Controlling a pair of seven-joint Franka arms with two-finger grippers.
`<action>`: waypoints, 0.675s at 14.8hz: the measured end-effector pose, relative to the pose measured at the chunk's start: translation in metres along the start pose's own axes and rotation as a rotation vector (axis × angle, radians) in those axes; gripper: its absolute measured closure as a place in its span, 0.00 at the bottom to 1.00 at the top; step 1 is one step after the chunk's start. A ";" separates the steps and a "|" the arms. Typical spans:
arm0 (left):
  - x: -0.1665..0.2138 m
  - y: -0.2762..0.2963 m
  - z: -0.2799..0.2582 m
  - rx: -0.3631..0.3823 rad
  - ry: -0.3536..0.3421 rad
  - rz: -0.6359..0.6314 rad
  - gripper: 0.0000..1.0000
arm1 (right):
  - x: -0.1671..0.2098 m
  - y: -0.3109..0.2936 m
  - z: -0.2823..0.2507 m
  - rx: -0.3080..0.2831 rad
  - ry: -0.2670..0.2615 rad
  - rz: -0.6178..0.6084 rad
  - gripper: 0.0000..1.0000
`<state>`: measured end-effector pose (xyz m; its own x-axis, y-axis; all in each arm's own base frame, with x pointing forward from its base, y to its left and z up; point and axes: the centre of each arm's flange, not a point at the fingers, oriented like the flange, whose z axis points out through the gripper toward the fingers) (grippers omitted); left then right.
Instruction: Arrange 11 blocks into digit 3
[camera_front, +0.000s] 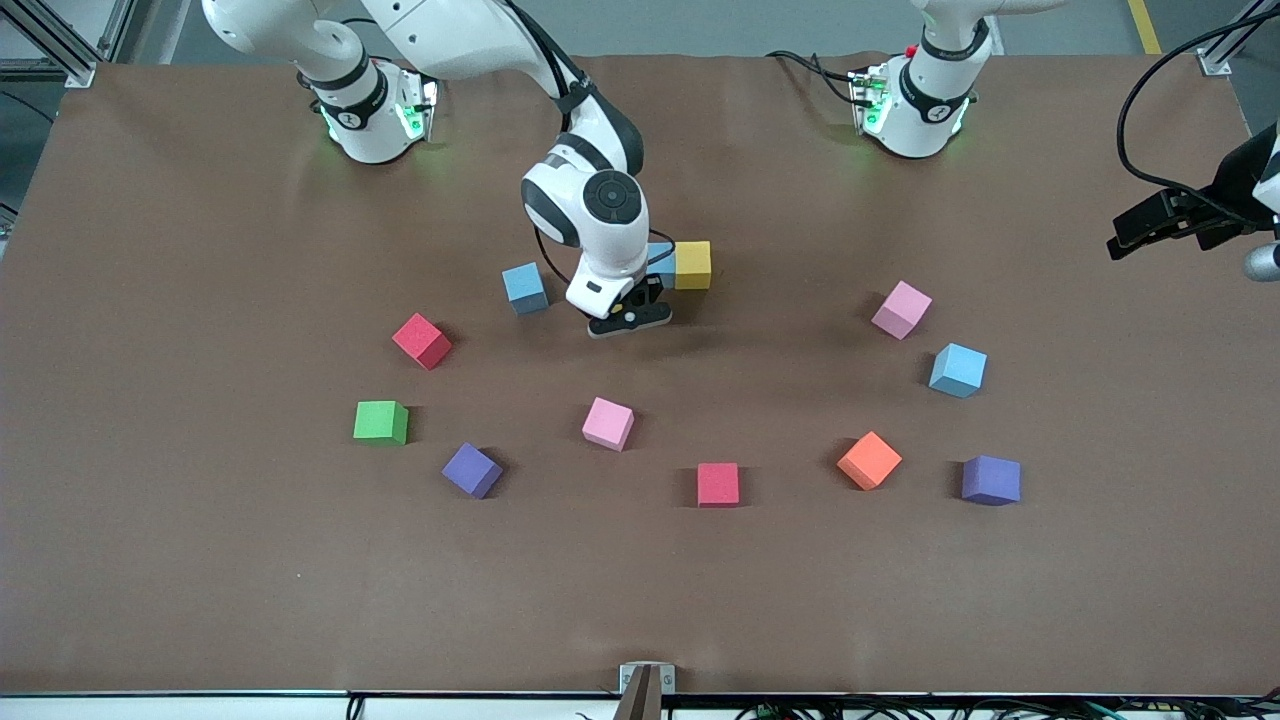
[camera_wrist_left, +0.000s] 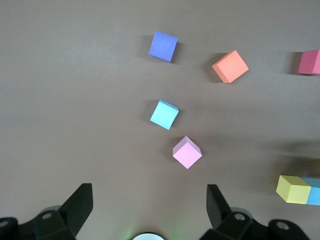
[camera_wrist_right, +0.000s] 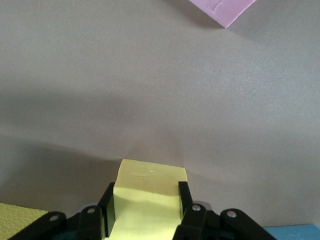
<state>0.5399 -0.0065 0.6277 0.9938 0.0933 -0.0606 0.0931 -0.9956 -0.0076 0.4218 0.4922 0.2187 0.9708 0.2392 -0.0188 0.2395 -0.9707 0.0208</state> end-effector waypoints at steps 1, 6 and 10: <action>0.000 0.000 0.000 0.000 0.000 0.000 0.00 | -0.001 -0.001 0.000 0.000 0.000 0.003 0.48; 0.000 0.000 0.001 0.000 -0.001 0.001 0.00 | -0.005 -0.007 0.000 0.000 0.000 0.003 0.48; 0.000 0.000 0.001 0.000 -0.002 0.001 0.00 | -0.006 -0.008 0.000 0.000 0.000 0.002 0.48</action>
<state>0.5399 -0.0066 0.6267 0.9938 0.0923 -0.0627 0.0920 -0.9957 -0.0077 0.4142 0.4987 0.2187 0.9712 0.2375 -0.0184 0.2379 -0.9711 0.0212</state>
